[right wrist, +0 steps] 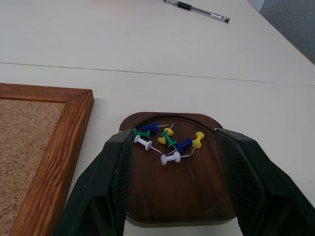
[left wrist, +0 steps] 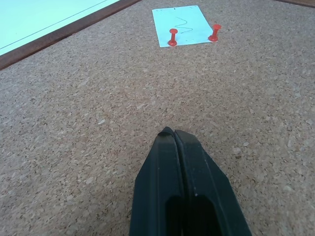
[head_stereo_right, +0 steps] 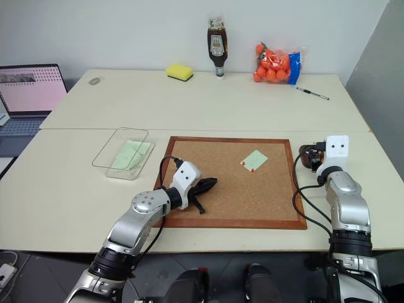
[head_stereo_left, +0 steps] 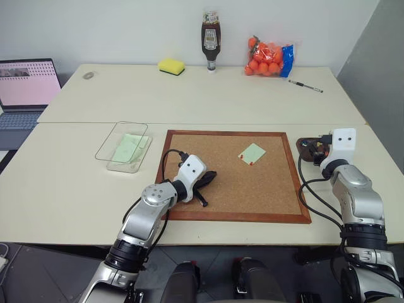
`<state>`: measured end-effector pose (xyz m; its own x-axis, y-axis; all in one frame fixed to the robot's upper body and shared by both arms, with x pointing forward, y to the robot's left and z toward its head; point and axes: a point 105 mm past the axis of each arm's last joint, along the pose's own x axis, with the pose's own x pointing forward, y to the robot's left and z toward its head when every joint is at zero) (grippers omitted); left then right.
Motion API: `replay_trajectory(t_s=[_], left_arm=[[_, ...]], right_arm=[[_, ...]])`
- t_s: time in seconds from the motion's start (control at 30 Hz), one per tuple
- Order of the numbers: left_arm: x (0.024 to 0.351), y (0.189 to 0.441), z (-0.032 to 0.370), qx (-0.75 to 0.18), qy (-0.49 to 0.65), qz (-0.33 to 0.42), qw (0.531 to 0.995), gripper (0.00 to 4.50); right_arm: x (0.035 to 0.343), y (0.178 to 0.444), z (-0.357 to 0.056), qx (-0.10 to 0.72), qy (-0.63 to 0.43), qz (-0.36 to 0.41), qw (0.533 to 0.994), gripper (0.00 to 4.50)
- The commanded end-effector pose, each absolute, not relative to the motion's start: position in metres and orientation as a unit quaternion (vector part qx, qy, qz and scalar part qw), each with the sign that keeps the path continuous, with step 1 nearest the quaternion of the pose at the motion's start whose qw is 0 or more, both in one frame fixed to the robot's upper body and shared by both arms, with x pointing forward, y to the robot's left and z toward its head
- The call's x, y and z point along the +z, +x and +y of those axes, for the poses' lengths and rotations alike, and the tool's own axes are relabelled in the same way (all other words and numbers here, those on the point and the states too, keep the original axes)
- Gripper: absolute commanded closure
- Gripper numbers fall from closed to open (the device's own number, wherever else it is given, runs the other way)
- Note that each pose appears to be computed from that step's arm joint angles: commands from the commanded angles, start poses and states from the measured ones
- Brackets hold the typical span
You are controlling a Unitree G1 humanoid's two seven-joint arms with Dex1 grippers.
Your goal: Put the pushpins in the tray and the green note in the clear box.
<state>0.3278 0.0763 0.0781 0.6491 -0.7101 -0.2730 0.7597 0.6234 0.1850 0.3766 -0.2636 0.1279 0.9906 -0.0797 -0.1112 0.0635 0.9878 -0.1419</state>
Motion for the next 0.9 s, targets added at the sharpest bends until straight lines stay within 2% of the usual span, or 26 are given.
replay_trajectory(t_s=[0.03, 0.3, 0.57, 0.9], left_arm=[[0.071, 0.323, 0.071, -0.421, 0.144, 0.098, 0.89, 4.5], [0.072, 0.323, 0.072, -0.422, 0.145, 0.096, 0.89, 4.5], [0.073, 0.324, 0.073, -0.422, 0.147, 0.095, 0.889, 4.5], [0.073, 0.324, 0.074, -0.422, 0.148, 0.096, 0.89, 4.5]], right_arm=[[0.155, 0.367, -0.236, 0.046, -0.086, 0.001, 0.995, 1.82], [0.132, 0.334, -0.153, 0.246, -0.076, 0.019, 0.966, 1.82], [0.118, 0.339, -0.121, 0.294, -0.071, 0.033, 0.953, 1.82], [0.104, 0.355, -0.113, 0.303, -0.097, 0.043, 0.947, 1.82]])
